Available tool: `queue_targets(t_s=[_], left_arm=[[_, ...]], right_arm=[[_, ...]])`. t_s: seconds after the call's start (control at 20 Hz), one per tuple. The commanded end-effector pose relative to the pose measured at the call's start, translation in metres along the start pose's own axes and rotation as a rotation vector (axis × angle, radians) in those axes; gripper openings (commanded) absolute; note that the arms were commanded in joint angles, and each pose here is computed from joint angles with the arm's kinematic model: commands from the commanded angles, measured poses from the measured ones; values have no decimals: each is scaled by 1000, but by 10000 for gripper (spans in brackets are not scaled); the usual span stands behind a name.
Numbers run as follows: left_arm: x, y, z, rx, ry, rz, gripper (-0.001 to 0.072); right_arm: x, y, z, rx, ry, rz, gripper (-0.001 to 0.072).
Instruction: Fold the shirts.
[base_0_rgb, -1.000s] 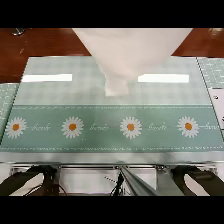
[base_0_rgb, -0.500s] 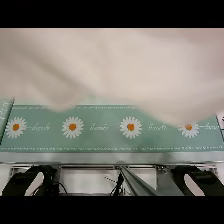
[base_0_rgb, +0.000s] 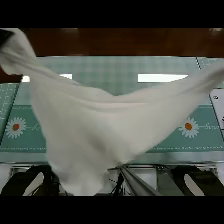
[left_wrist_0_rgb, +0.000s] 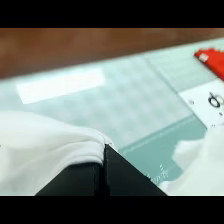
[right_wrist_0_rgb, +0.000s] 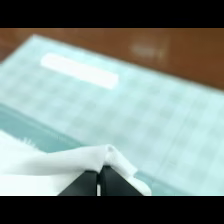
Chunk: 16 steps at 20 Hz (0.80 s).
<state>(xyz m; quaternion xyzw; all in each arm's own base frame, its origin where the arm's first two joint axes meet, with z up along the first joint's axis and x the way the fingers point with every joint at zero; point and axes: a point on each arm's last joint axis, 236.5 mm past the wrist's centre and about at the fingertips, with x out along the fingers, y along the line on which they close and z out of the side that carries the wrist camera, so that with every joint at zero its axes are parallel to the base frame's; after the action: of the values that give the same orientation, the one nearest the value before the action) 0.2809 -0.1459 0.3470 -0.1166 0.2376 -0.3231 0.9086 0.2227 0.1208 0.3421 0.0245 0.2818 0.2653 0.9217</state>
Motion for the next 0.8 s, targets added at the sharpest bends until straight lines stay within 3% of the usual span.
queue_targets(t_s=[0.0,0.2,0.4,0.45,0.5,0.55,0.6,0.65,0.75], left_arm=[[93,75,-65,-186,157,-5,23],[179,129,-113,-327,275,22,23],[231,137,-148,-413,328,7,24],[238,135,-155,-435,348,-6,62],[239,131,-167,-464,393,-21,405],[237,128,-178,-476,442,-35,701],[229,130,-190,-467,504,-36,706],[214,141,-204,-452,584,-8,706],[163,171,-240,-522,787,107,705]], right_arm=[[99,-67,-76,175,177,-73,21],[193,-136,-121,335,262,-169,20],[282,-166,-119,466,280,-109,20],[299,-169,-120,496,302,-88,21],[314,-172,-120,526,323,-71,23],[323,-176,-122,559,349,-61,110],[326,-182,-125,598,381,-59,414],[323,-189,-127,625,417,-57,615],[295,-213,-137,628,498,-94,619]])
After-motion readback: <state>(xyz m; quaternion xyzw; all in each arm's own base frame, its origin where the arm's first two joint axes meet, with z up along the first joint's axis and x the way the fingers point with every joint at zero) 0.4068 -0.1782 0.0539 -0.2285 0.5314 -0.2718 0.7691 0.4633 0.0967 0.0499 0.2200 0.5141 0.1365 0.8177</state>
